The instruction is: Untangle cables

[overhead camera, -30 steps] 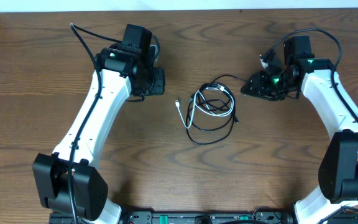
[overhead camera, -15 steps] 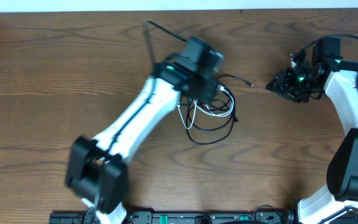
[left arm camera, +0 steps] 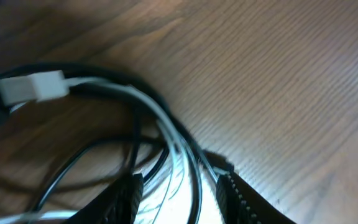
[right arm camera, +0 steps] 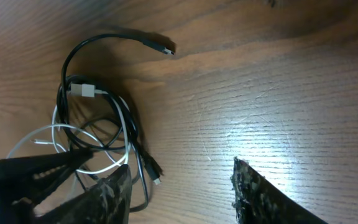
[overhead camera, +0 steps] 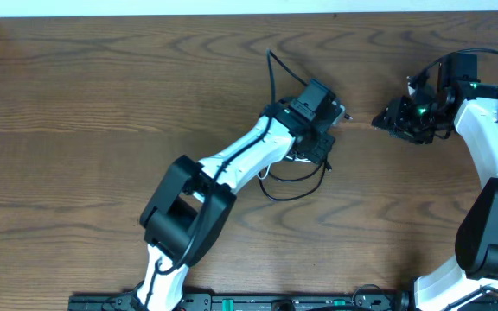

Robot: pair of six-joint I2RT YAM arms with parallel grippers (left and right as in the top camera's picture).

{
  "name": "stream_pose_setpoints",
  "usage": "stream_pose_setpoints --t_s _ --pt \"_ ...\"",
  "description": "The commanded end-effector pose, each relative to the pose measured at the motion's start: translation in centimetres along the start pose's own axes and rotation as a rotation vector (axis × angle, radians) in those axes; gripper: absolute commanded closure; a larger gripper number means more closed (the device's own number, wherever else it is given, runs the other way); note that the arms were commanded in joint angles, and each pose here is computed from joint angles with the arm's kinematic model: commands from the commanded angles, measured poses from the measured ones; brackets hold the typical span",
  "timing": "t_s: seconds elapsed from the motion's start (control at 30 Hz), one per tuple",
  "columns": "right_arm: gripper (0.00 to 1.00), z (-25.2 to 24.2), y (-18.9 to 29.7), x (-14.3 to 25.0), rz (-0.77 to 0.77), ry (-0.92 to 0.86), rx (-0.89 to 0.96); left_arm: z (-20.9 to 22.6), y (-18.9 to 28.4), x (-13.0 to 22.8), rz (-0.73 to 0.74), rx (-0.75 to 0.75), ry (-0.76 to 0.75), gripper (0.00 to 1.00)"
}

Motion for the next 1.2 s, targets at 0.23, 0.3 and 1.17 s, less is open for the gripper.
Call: stream_pose_setpoints --t_s 0.23,0.3,1.17 --pt "0.5 0.2 0.4 0.4 0.008 0.045 -0.001 1.0 -3.3 0.9 0.043 -0.078 -0.019 0.56" --pt "0.5 0.2 0.4 0.4 0.007 0.045 -0.001 1.3 -3.3 0.9 0.042 -0.105 -0.019 0.56" --pt "0.48 1.8 -0.3 1.3 0.045 0.125 -0.036 0.8 1.6 0.0 0.043 -0.147 0.122 0.93"
Point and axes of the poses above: each gripper's point midway between its finger pads, its own y axis back along the fingers, its own z axis along the line the jaws close on, x = y × z, the point moved 6 cm from there along y, back along the fingers, and after that the axes turned 6 degrees about -y, right-handed, at the moved point
